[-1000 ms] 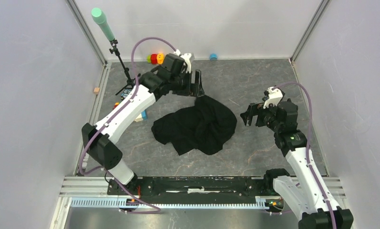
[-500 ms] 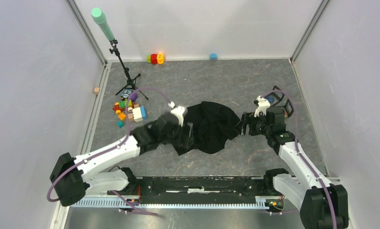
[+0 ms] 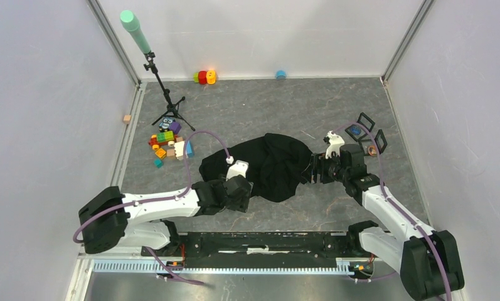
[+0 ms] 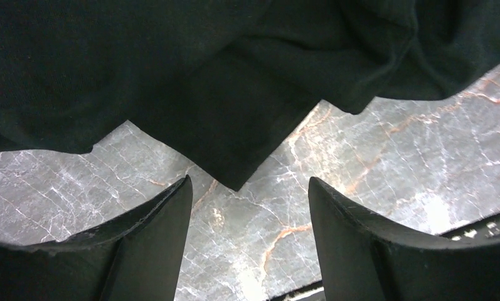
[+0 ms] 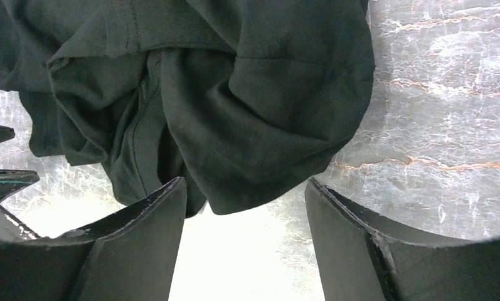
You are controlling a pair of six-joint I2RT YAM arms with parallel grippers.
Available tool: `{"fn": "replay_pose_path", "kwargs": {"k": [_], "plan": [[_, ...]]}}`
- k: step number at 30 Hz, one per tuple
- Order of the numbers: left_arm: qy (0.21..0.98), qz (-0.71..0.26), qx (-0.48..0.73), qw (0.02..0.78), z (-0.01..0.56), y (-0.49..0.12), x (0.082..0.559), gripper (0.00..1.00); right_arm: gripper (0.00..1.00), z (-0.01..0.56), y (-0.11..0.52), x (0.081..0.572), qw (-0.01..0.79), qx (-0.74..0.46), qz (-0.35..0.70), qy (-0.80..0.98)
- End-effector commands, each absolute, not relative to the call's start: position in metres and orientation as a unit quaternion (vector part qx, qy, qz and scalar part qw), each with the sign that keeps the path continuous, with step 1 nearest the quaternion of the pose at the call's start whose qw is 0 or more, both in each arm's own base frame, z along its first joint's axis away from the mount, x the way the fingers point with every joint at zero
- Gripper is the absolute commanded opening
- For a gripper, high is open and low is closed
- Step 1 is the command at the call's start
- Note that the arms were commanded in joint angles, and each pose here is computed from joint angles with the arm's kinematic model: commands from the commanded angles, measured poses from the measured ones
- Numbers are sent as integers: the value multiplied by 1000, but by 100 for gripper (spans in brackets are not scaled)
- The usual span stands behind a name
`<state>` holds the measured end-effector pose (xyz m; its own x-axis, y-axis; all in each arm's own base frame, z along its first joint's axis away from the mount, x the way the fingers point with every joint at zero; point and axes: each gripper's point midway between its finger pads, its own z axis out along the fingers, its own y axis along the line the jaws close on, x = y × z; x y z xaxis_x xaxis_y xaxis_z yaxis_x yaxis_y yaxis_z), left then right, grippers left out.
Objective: Pin the brooch onto the clothing
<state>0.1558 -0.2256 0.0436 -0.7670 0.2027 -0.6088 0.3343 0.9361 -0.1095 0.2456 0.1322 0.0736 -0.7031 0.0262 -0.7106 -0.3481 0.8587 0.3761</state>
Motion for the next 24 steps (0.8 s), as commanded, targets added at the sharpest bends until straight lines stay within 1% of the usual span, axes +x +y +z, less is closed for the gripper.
{"fn": "replay_pose_path", "kwargs": {"k": [1,4,10,11,13,16,17,19,20,23,24], "plan": [[931,-96,103,338,43,-232,171,73,74,71,128,252,387,-83,232,888],[937,-80,88,329,32,-229,171,73,74,69,126,253,387,-84,224,890],[940,-64,66,328,20,-225,173,66,74,63,128,253,379,-85,225,894],[941,-64,66,326,18,-226,173,65,75,62,128,253,379,-86,226,893],[942,-60,68,324,13,-228,174,63,82,59,130,253,375,-88,229,894],[943,-47,69,322,7,-228,175,54,86,58,133,256,373,-93,229,894],[944,-39,67,321,5,-226,176,48,86,57,133,257,373,-95,229,894],[945,-25,61,322,1,-223,178,34,82,55,134,261,374,-96,228,894],[945,-16,58,323,1,-220,179,28,77,52,135,261,369,-96,229,896],[940,10,54,336,11,-213,185,15,57,53,137,271,378,-96,230,892],[938,14,52,343,19,-212,188,12,47,54,137,274,380,-94,227,892]]}}
